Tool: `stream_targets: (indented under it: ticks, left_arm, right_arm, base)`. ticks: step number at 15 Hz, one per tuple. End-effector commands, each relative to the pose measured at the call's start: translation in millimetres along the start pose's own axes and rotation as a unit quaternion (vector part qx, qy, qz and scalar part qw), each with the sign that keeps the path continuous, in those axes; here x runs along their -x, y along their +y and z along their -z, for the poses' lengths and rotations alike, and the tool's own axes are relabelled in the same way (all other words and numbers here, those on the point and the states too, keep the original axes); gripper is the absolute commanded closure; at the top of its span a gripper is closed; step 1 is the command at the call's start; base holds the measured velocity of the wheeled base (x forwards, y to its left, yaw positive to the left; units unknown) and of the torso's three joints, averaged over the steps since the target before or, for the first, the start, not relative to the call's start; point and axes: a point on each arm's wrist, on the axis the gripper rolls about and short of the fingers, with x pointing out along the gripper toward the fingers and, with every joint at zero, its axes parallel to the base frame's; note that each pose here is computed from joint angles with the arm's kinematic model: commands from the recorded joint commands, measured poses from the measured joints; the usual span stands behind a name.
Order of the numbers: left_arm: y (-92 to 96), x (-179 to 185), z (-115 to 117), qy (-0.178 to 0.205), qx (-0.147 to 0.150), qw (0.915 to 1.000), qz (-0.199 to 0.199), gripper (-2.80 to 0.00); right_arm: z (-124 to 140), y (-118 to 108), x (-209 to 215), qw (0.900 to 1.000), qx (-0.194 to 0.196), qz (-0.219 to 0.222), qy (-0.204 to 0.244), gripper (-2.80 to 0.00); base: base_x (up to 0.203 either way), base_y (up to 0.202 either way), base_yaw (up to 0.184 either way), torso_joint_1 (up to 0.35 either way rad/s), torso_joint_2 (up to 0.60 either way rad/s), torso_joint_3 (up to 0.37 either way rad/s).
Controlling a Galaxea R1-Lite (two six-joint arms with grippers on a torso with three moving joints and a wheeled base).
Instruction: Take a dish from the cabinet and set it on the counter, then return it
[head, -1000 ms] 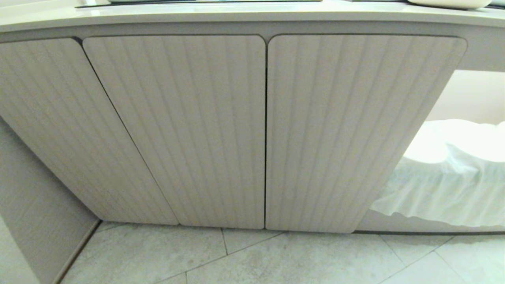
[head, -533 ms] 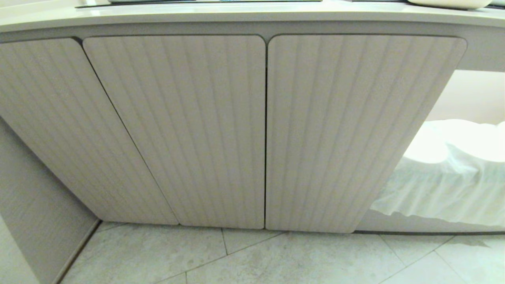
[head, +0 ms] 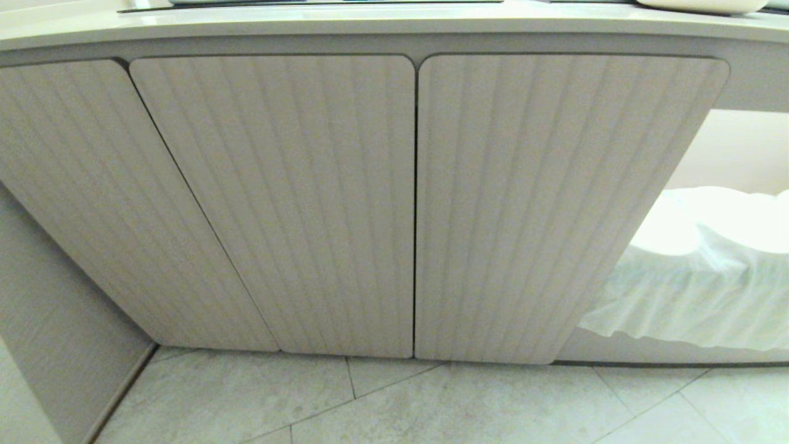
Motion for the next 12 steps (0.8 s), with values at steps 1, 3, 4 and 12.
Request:
stream_targets:
  ticks: [1, 3, 4, 12]
  left_arm:
    - [0.0, 0.0, 0.0, 0.000, 0.000, 1.0000, -0.001, 0.00]
    - [0.0, 0.0, 0.0, 0.000, 0.000, 1.0000, 0.000, 0.00]
    - [0.0, 0.0, 0.0, 0.000, 0.000, 1.0000, -0.001, 0.00]
    - [0.0, 0.0, 0.0, 0.000, 0.000, 1.0000, -0.001, 0.00]
  right_arm:
    - [0.0, 0.0, -0.1, 1.000, 0.000, 0.000, 0.001, 0.00]
    - [0.1, -0.1, -0.1, 1.000, -0.005, 0.001, 0.002, 0.00]
    - [0.0, -0.1, -0.1, 1.000, -0.007, 0.001, 0.001, 0.00]
    - [-0.2, -0.2, -0.1, 0.998, -0.058, 0.004, 0.000, 0.00]
  base:
    - [0.000, 0.000, 0.000, 0.000, 0.00, 0.000]
    - [0.000, 0.000, 0.000, 0.000, 0.00, 0.000]
    - [0.000, 0.000, 0.000, 0.000, 0.00, 0.000]
    - [0.000, 0.000, 0.000, 0.000, 0.00, 0.000]
